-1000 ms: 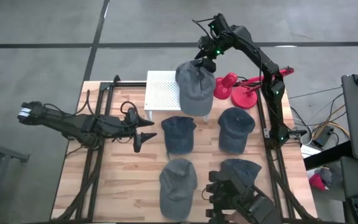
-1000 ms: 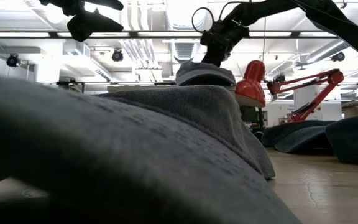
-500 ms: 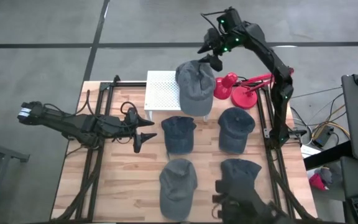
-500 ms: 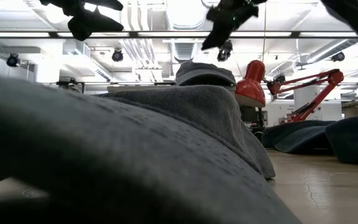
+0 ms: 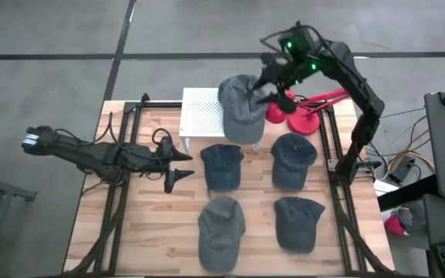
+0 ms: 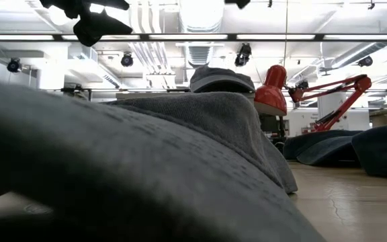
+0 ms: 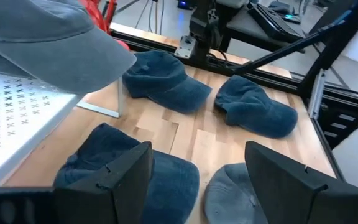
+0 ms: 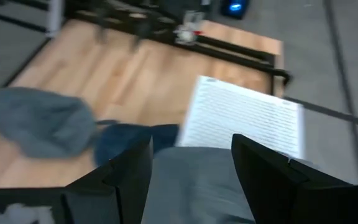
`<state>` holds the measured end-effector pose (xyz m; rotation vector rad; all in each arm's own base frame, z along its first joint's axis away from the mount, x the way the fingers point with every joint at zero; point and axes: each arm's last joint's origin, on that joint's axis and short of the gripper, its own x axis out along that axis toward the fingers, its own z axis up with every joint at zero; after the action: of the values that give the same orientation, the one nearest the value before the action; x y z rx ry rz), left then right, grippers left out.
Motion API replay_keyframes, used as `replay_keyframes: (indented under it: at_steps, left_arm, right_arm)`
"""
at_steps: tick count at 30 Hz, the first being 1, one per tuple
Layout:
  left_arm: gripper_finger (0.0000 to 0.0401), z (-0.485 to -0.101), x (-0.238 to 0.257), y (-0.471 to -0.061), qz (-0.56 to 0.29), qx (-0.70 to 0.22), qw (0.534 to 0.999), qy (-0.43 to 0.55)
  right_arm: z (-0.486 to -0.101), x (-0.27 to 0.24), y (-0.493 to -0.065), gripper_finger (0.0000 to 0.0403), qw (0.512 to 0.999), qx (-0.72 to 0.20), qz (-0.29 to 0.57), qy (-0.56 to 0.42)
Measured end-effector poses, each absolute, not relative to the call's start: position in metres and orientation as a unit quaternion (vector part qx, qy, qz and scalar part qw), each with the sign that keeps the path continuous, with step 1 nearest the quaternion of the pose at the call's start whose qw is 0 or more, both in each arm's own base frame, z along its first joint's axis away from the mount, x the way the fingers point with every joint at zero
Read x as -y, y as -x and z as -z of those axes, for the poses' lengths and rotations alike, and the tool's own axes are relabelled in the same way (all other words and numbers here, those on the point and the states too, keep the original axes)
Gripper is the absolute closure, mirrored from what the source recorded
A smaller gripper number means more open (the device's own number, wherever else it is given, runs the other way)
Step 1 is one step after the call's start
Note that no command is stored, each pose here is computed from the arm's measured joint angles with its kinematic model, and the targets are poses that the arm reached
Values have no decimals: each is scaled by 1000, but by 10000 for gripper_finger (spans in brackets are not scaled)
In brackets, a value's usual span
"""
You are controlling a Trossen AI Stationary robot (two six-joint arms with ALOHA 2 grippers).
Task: Pick & Place hat
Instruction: Stack the gray cap on the gray cap on the shelf
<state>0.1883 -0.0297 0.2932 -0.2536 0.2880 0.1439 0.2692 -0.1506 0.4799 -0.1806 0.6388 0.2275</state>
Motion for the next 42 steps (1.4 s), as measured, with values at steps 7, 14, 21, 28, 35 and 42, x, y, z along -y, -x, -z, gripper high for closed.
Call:
replay_keyframes:
  at_steps: [7,14,21,28,35,42]
  left_arm:
    - [139,-284,31,-188,-58,-155,979,118]
    - [139,-272,35,-188,-15,-159,979,125]
    - [139,-272,42,-185,6,-161,982,100]
    - [139,-265,49,-180,29,-164,982,90]
    - [139,-245,53,-161,61,-122,985,105]
    - [139,-235,49,-139,77,-94,986,116]
  right_arm:
    - [-482,90,-276,188,919,-342,-191,50]
    - [-476,42,-286,188,891,-387,-235,-22]
    - [-455,9,-306,188,855,-455,-232,-91]
    - [-405,-14,-331,188,816,-527,-209,-113]
    - [-345,-22,-351,188,787,-568,-174,-165]
    - [-289,-24,-356,188,759,-598,-128,-225]
